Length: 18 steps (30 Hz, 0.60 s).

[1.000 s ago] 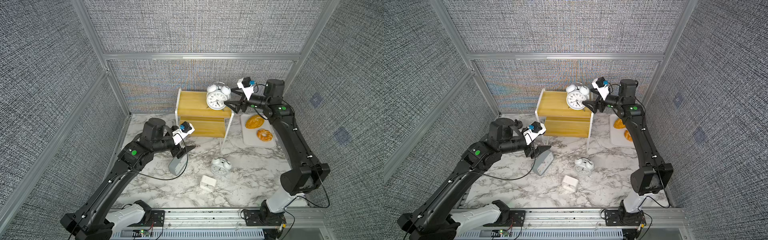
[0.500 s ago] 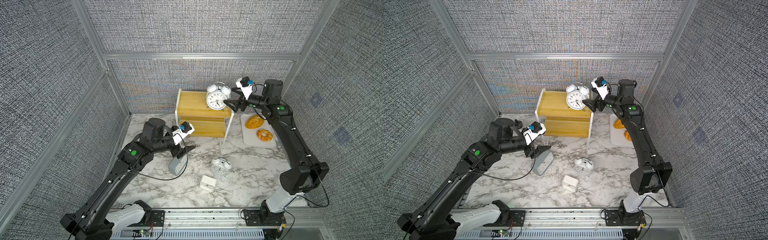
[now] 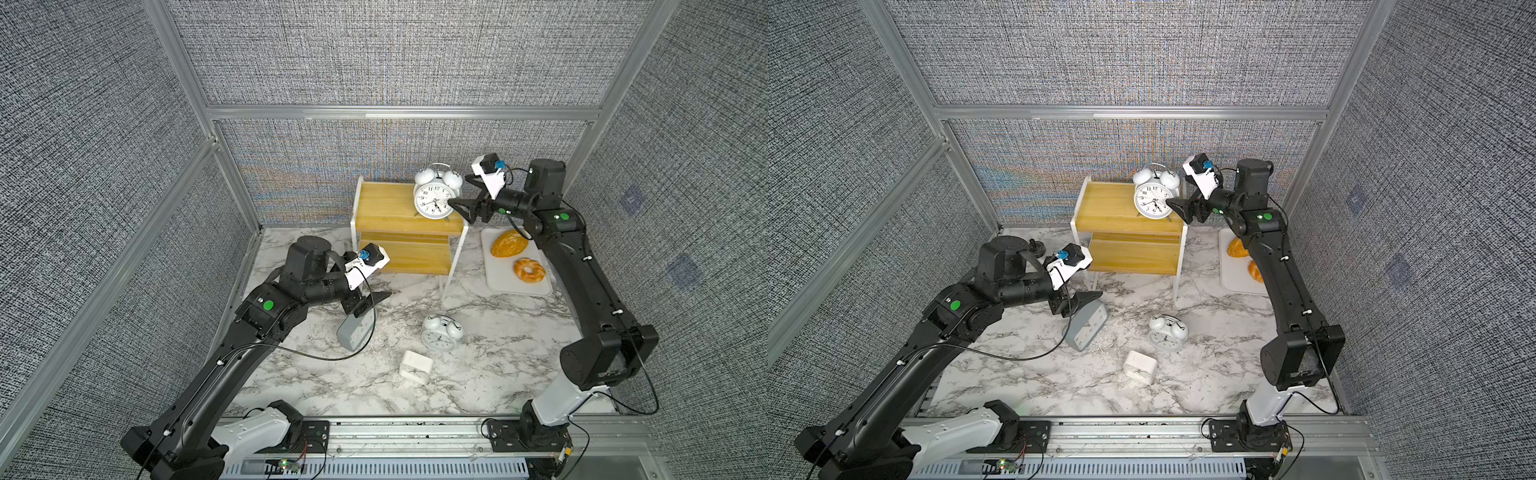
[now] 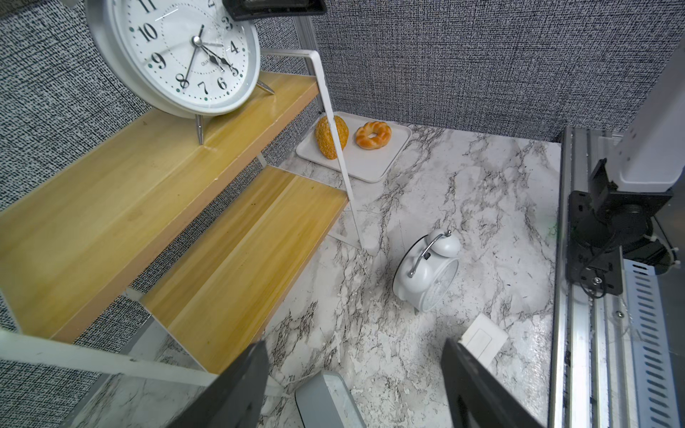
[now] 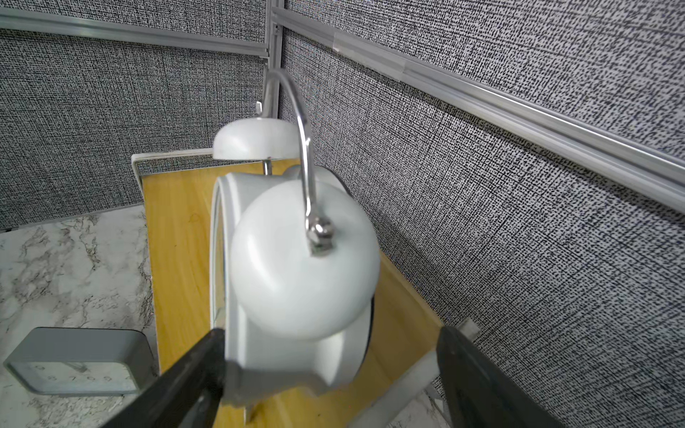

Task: Place the alarm clocks on the shelf by style
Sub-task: Place the alarm on the shelf.

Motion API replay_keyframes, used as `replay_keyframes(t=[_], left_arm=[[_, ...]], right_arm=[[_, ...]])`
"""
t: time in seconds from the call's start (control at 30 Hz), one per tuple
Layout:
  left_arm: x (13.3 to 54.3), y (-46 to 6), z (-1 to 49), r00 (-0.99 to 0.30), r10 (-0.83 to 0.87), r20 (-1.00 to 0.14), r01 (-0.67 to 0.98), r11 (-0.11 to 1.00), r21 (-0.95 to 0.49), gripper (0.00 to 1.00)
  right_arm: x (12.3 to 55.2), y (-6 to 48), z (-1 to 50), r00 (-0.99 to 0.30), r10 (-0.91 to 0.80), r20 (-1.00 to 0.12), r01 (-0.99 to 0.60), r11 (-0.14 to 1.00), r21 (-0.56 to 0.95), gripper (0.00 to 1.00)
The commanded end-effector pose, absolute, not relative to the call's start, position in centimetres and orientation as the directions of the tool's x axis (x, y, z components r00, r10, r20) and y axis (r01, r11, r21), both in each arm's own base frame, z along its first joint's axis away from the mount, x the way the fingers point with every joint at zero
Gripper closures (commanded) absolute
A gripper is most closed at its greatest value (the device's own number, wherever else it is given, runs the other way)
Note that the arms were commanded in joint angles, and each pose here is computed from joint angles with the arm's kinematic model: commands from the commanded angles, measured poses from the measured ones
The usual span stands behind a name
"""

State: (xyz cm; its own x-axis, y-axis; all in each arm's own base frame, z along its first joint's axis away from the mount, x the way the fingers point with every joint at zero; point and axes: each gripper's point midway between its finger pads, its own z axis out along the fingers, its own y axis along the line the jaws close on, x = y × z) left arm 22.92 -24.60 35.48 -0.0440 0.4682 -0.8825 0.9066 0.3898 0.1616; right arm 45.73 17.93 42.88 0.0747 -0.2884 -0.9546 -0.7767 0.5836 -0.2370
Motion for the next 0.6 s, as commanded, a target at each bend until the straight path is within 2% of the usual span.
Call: replay_keyframes(t=[0.0,0.57], left_arm=[[22.77,-24.63,35.24,-0.046,0.475,-0.879,0.912,0.38,0.158,0.21],[22.78,-24.71,35.31,-0.046,0.473,-0.88,0.913,0.377,0.156,0.21]], right_arm=[[45.78,17.69,42.57,0.066,-0.309,-0.949,-0.766,0.593,-0.247,0.09],[45.79,17.21,42.55,0.063,-0.324,-0.944,-0.754,0.604,-0.258,0.09]])
